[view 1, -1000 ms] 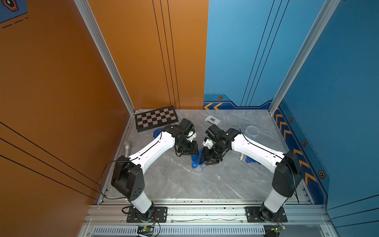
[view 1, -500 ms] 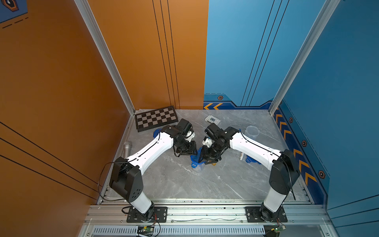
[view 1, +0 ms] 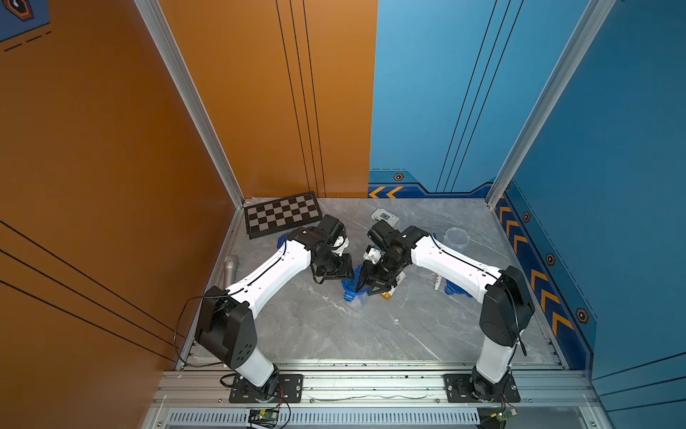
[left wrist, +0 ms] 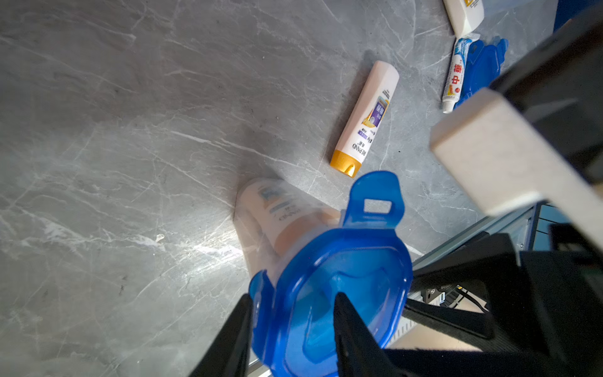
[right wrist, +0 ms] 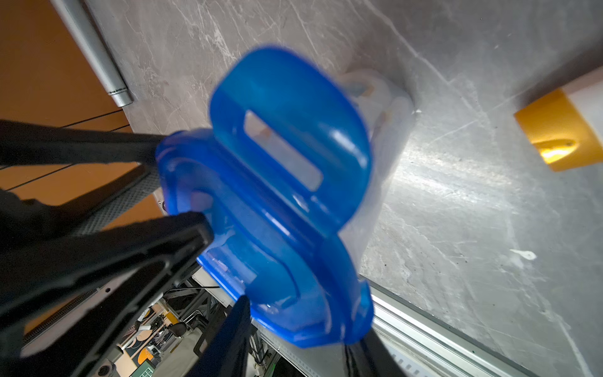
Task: Pack away toiletry kits
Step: Close the fastener on the container.
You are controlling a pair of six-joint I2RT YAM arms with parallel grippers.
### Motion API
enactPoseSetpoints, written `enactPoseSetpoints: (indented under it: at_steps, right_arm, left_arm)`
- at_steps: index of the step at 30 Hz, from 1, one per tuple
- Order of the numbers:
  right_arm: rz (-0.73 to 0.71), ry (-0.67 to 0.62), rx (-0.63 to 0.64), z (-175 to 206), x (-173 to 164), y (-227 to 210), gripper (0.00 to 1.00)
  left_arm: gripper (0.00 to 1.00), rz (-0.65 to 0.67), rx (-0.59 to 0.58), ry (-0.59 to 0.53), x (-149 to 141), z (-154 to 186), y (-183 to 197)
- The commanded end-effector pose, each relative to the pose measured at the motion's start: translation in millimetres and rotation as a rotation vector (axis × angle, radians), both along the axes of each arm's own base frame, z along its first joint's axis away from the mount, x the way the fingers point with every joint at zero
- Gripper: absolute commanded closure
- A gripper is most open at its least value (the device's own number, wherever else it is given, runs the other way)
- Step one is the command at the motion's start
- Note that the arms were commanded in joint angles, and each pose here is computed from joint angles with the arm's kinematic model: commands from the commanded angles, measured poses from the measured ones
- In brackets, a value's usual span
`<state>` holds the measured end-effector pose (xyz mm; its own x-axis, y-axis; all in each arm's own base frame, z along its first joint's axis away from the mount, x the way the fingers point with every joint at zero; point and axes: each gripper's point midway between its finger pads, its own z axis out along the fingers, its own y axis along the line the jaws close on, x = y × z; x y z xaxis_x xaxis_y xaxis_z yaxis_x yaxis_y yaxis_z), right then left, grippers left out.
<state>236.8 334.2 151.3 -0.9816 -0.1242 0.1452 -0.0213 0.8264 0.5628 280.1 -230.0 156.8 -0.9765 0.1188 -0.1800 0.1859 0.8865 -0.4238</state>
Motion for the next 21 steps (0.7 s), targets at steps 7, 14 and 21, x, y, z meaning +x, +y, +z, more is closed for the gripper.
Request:
enactPoseSetpoints:
  at_steps: [7,14,21]
  right_arm:
    - [-0.016,-0.307,0.065,-6.0,61.4,32.9,0.55]
    - [-0.009,-0.316,0.074,-12.3,59.4,31.9,0.51]
    - [-0.023,-0.325,0.062,-11.6,61.4,24.1,0.49]
  left_arm:
    - [0.62,-0.01,0.039,0.223,-41.0,-37.1,1.7]
    - [0.62,-0.002,0.043,0.231,-40.2,-39.4,3.1]
    - [0.62,0.007,0.054,0.246,-42.7,-44.2,6.0]
